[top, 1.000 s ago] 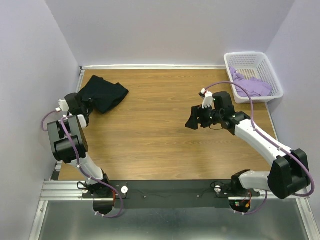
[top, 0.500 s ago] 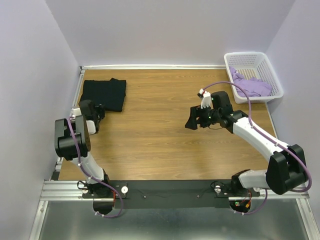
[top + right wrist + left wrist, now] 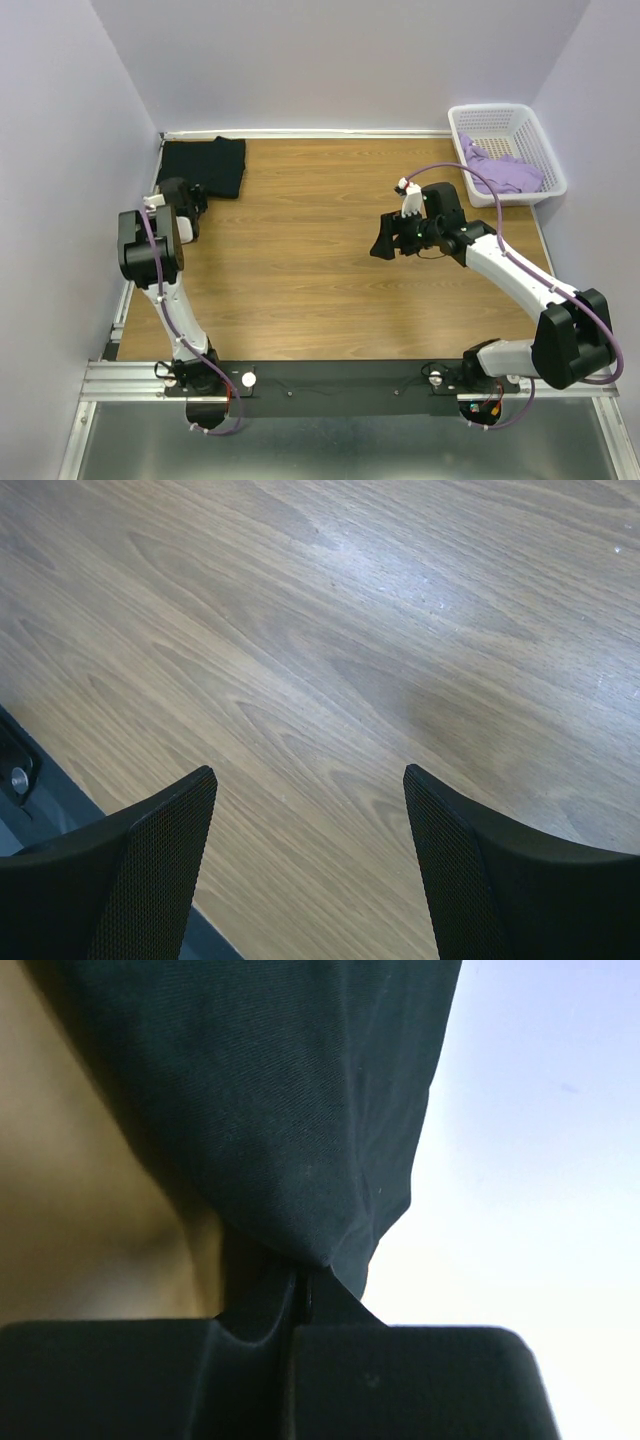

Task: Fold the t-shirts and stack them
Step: Neatly place the folded tshirt to the corner

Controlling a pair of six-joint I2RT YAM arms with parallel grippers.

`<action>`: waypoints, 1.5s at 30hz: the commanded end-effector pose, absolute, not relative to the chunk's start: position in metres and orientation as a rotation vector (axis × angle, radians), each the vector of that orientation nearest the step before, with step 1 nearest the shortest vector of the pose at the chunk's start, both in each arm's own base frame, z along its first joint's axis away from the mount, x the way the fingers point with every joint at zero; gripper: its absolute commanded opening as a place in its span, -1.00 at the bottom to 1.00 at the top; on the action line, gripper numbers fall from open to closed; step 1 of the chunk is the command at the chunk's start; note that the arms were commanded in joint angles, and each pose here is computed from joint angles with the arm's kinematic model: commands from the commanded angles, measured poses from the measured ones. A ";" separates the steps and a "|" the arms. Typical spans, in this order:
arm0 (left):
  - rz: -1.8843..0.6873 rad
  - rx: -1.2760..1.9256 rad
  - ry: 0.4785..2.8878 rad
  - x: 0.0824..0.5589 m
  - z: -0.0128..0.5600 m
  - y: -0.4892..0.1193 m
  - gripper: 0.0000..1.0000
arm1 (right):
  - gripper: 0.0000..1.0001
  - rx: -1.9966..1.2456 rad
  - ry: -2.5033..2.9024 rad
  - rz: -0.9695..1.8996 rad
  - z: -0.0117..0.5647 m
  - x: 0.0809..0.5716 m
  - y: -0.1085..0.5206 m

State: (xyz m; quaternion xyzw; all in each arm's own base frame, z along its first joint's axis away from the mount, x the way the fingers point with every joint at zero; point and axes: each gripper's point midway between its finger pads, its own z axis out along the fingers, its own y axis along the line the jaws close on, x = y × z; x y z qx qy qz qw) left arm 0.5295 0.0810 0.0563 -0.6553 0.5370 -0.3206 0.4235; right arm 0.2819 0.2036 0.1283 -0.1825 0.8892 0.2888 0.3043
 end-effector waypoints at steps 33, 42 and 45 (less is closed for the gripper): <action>-0.567 -1.344 1.692 0.524 0.096 0.098 0.63 | 0.71 -0.300 2.195 0.593 0.209 0.292 0.176; -0.331 -0.899 1.913 0.430 0.162 0.064 0.73 | 1.00 -0.025 2.065 0.372 0.253 0.294 0.126; -0.263 -0.696 1.871 0.394 0.213 0.050 0.73 | 1.00 0.061 2.013 0.263 0.266 0.292 0.100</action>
